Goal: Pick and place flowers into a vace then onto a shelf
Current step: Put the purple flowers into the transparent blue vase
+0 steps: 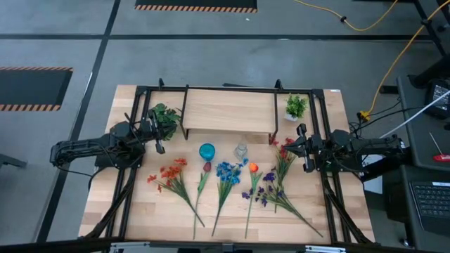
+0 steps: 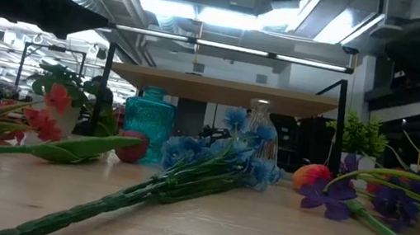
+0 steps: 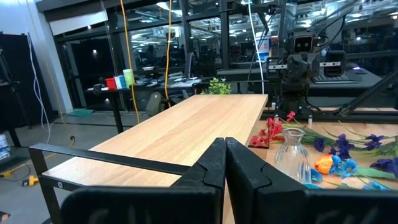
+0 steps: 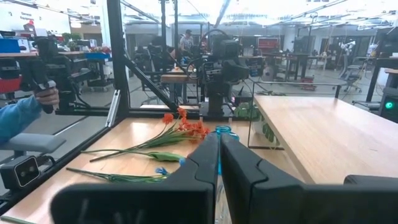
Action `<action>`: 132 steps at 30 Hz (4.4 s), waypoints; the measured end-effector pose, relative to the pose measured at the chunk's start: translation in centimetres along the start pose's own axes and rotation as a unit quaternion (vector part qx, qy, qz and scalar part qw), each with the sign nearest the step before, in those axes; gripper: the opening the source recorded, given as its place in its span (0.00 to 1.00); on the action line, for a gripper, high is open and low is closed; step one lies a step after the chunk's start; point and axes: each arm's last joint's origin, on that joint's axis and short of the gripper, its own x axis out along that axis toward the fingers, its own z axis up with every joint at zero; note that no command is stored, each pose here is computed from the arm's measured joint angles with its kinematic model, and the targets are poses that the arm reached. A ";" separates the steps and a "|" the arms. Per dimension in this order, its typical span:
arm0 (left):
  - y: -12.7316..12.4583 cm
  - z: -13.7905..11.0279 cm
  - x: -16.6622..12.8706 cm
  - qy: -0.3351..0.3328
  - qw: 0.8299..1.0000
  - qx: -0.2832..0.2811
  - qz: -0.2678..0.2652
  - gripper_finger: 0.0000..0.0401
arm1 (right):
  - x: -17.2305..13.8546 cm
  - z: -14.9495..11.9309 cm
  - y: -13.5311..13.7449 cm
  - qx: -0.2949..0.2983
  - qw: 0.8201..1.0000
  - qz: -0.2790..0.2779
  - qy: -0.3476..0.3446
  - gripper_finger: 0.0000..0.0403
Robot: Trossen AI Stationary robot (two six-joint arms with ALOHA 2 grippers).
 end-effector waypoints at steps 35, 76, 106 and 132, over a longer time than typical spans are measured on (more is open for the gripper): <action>-1.7 2.2 2.1 0.054 0.991 -0.036 -0.119 0.00 | 1.2 1.8 -0.2 0.035 0.998 -0.033 0.049 0.00; -3.4 3.7 7.6 0.093 0.979 0.031 -0.178 0.01 | 7.9 6.7 0.3 0.007 0.985 -0.010 0.172 0.01; -3.9 3.7 8.1 0.109 0.976 0.045 -0.185 0.01 | 11.3 7.5 10.7 0.134 0.908 -0.080 0.389 0.00; -3.9 3.7 8.1 0.110 0.976 0.029 -0.185 0.01 | 9.7 6.7 18.8 0.179 0.841 -0.142 0.490 0.04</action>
